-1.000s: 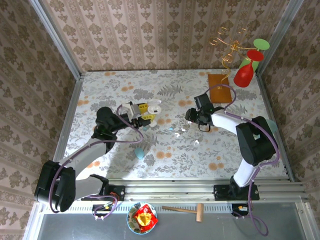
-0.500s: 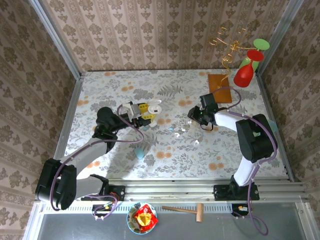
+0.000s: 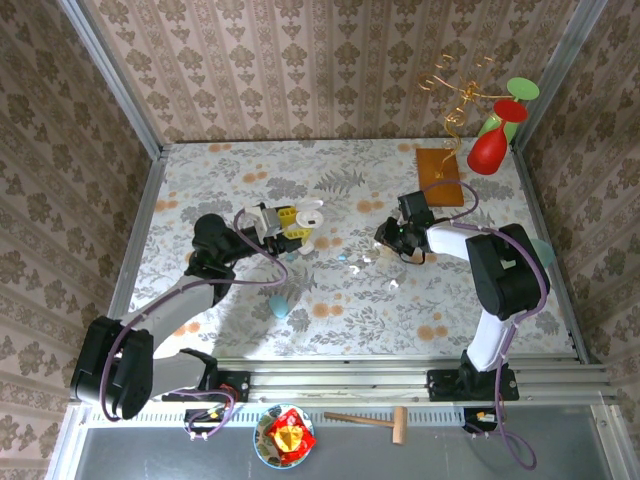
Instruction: Insert wireless bluetooth earbuds into charging case
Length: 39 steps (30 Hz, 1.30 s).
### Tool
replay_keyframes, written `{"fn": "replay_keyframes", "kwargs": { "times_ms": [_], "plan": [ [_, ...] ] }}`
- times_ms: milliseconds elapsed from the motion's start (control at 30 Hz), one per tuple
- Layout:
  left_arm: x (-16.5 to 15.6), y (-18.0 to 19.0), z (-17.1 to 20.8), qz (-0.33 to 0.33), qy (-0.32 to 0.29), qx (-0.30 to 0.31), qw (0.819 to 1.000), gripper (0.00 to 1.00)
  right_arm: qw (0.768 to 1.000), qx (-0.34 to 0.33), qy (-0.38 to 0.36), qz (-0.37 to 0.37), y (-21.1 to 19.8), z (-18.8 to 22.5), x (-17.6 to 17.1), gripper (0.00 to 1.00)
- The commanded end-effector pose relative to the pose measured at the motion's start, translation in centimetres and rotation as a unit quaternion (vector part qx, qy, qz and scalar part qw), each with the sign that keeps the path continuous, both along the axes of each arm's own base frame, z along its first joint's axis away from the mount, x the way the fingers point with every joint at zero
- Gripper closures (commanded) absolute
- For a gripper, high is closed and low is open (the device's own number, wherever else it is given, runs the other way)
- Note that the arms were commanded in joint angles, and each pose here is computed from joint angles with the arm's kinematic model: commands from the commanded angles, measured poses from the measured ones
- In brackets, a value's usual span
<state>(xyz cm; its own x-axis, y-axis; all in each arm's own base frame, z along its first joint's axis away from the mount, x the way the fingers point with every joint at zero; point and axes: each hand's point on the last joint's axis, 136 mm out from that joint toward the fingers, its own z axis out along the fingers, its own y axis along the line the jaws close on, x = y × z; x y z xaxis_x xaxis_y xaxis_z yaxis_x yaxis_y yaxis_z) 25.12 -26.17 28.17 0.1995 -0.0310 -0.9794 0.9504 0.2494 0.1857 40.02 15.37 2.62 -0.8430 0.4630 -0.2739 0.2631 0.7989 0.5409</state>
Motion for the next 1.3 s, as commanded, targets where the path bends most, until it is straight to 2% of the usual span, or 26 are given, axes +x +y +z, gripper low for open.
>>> {"fn": "replay_keyframes", "kwargs": {
  "times_ms": [0, 567, 833, 1033, 1267],
  "plan": [
    [-0.6, -0.3, 0.1, -0.018, -0.004, -0.006, 1.0, 0.83, 1.0, 0.012, 0.009, 0.011, 0.5, -0.8, -0.3, 0.74],
    [-0.8, -0.3, 0.5, -0.021, -0.006, -0.011, 1.0, 0.83, 0.999, -0.003, 0.036, 0.021, 0.3, -3.0, -0.7, 0.75],
    [-0.7, -0.3, 0.5, -0.021, -0.005, -0.011, 1.0, 0.83, 0.999, -0.022, 0.018, 0.031, 0.0, -1.5, -0.7, 0.81],
    [-0.7, -0.4, 0.4, -0.02, -0.004, -0.011, 1.0, 0.83, 0.995, -0.089, 0.005, 0.038, -1.4, 0.3, -1.1, 0.81],
    [-0.1, -0.5, -0.4, -0.01, 0.002, -0.007, 1.0, 0.83, 0.967, -0.251, 0.03, 0.018, -5.2, 2.1, -3.0, 0.83]
  ]
}}
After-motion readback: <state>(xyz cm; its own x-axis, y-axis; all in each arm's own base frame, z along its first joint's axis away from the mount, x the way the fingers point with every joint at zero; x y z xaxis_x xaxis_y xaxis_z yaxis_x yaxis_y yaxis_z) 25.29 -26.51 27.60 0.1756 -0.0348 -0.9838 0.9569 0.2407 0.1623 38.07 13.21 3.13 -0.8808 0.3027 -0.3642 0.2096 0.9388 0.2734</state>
